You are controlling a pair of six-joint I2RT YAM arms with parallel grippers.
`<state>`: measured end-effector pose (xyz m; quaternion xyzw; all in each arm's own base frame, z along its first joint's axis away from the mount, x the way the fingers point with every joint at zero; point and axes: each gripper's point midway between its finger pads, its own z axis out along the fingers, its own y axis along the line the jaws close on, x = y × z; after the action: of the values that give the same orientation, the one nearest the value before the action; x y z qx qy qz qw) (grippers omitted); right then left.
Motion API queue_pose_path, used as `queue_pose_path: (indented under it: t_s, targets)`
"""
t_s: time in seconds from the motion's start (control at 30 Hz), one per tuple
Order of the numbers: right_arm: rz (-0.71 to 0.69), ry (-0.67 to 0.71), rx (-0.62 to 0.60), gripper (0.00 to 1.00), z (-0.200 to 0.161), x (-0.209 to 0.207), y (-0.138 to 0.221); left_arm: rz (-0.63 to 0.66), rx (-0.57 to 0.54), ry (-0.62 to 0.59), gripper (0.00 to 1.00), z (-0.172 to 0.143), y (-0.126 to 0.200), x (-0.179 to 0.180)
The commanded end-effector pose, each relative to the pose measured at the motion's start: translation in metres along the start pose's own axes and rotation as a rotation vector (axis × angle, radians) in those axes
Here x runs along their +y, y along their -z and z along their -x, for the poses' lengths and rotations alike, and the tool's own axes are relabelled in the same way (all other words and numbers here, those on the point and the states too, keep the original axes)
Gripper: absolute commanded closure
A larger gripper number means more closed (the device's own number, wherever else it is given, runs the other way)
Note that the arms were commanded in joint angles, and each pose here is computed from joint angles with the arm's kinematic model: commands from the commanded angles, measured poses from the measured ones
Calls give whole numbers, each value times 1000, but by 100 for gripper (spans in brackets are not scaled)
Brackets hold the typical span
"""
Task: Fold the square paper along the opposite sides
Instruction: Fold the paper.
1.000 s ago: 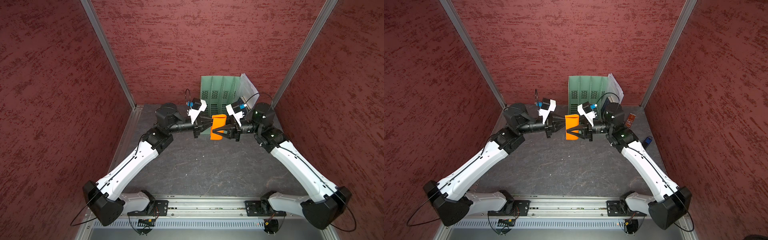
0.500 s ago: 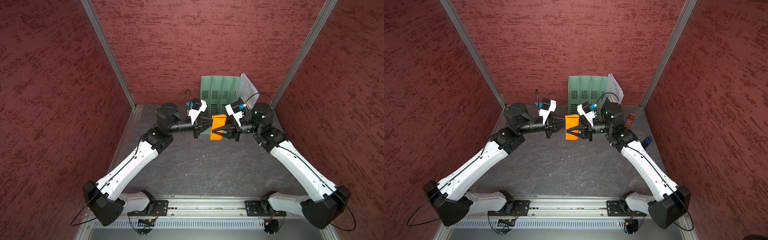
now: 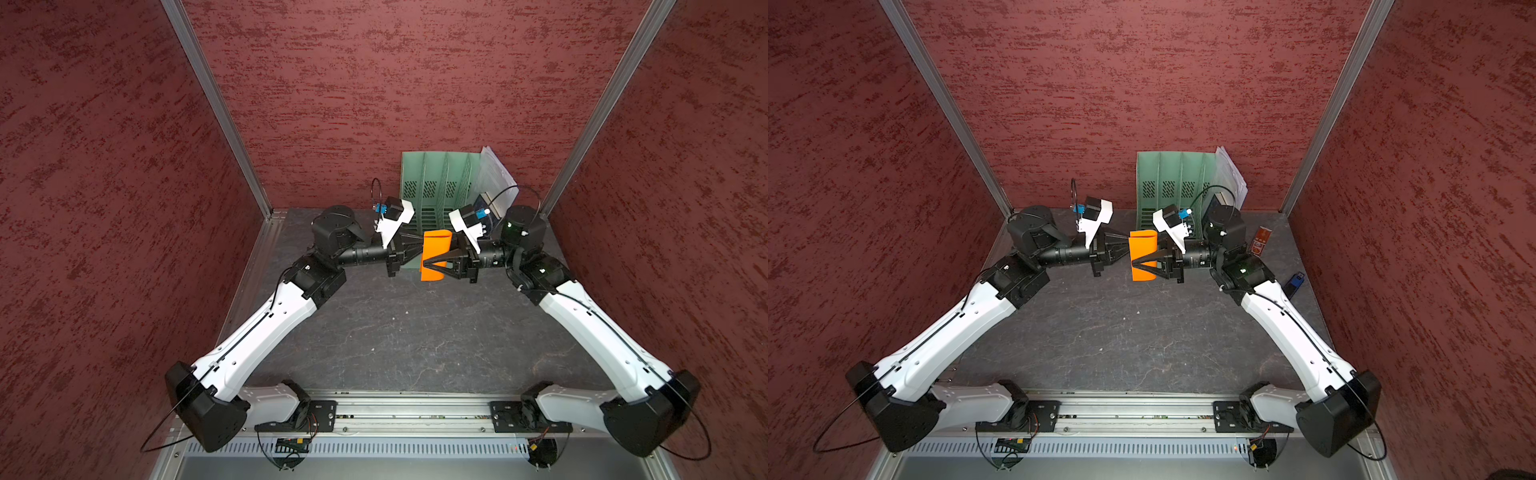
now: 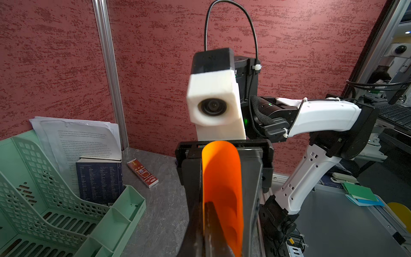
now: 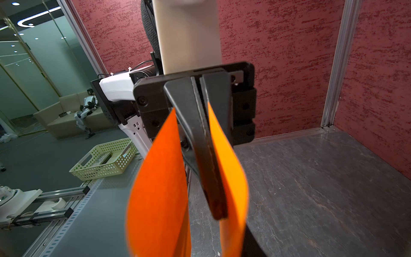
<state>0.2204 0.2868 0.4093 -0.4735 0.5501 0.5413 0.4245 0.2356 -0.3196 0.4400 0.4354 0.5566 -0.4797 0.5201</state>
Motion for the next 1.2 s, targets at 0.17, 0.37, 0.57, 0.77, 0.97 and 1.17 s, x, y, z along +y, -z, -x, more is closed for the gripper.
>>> queue_pose_path:
  t_s: [0.17,0.37,0.57,0.77,0.97,1.17]
  targets:
    - [11,42,-11,68,12,9,-1,-5,-20,-40,100,14,6,-8]
    - [5,56,-18,69,15,12,1,-4,-17,-31,100,11,5,-7]
    - [-3,67,-24,69,18,13,2,-2,-18,-32,100,10,6,-7]
    - [-4,78,-29,69,20,16,3,3,-17,-28,100,8,7,-6]
    - [-3,76,-28,69,19,15,3,8,-22,-32,100,9,9,-7]
    - [-2,73,-30,69,20,14,2,7,-23,-28,100,9,8,-5]
